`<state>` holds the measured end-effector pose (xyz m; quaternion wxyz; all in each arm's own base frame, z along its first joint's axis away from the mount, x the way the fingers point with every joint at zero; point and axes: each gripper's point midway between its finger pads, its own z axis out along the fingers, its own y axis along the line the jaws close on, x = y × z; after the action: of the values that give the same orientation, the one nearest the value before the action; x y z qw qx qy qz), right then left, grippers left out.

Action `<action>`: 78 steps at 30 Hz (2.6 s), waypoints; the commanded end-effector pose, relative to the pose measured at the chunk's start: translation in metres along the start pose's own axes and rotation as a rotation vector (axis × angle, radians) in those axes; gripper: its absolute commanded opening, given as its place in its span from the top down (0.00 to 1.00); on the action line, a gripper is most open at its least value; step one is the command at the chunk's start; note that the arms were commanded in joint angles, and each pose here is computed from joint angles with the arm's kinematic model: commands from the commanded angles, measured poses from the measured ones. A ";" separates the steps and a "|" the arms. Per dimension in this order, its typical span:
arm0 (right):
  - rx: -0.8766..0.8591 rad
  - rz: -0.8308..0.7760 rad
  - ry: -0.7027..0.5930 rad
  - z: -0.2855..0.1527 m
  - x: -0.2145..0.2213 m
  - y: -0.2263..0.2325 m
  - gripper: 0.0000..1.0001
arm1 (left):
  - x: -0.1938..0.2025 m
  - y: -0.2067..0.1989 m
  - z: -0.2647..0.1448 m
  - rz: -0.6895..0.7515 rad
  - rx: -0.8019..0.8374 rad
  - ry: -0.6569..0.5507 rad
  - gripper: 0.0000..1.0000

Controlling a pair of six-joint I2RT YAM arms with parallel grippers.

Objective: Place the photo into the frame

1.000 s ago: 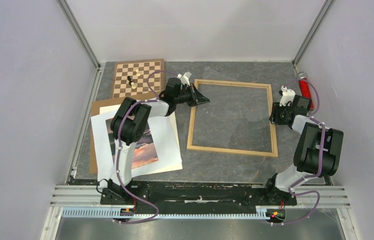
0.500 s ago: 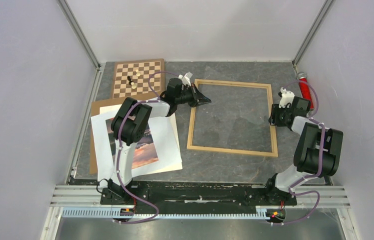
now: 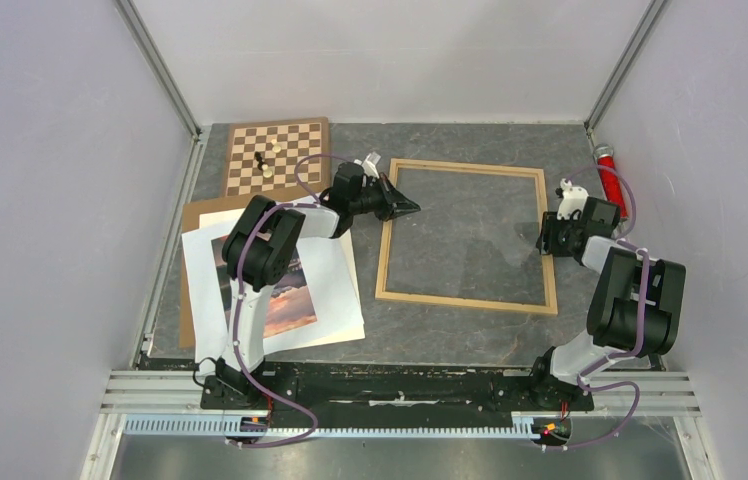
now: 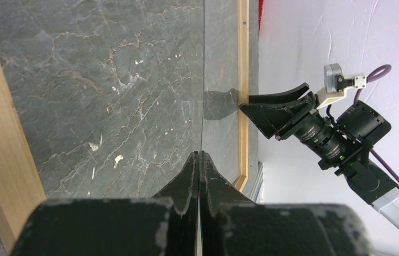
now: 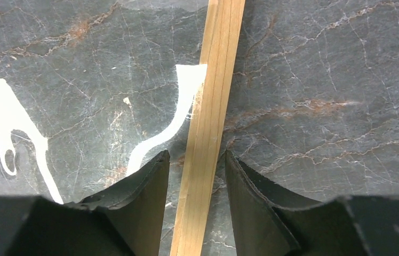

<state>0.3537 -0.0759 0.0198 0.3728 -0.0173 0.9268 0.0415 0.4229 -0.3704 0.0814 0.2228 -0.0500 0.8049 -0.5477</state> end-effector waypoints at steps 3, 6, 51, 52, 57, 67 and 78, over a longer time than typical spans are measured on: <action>-0.011 -0.007 -0.036 -0.003 -0.009 0.006 0.54 | 0.000 -0.017 -0.001 -0.063 0.022 -0.015 0.98; -0.012 -0.008 -0.035 -0.003 -0.009 0.006 0.54 | 0.001 -0.017 -0.001 -0.068 0.016 -0.015 0.98; -0.009 -0.008 -0.036 -0.002 -0.010 0.008 0.51 | 0.015 -0.013 -0.006 -0.022 -0.074 0.060 0.98; -0.008 -0.009 -0.038 -0.002 -0.012 0.008 0.51 | 0.015 -0.014 -0.006 -0.018 -0.074 0.064 0.98; 0.004 -0.019 -0.044 -0.004 -0.018 0.005 0.51 | 0.016 -0.014 -0.008 -0.034 -0.089 0.088 0.98; 0.029 -0.046 -0.034 -0.010 -0.022 -0.001 0.48 | 0.016 -0.024 -0.012 -0.128 -0.083 0.121 0.98; -0.018 -0.068 0.008 -0.014 0.004 0.012 0.56 | 0.029 -0.014 -0.021 -0.122 -0.128 0.147 0.98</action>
<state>0.3449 -0.0740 0.0216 0.3606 -0.0319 0.9317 0.0300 0.3982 -0.3632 0.0578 0.1233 -0.1020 0.8564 -0.4909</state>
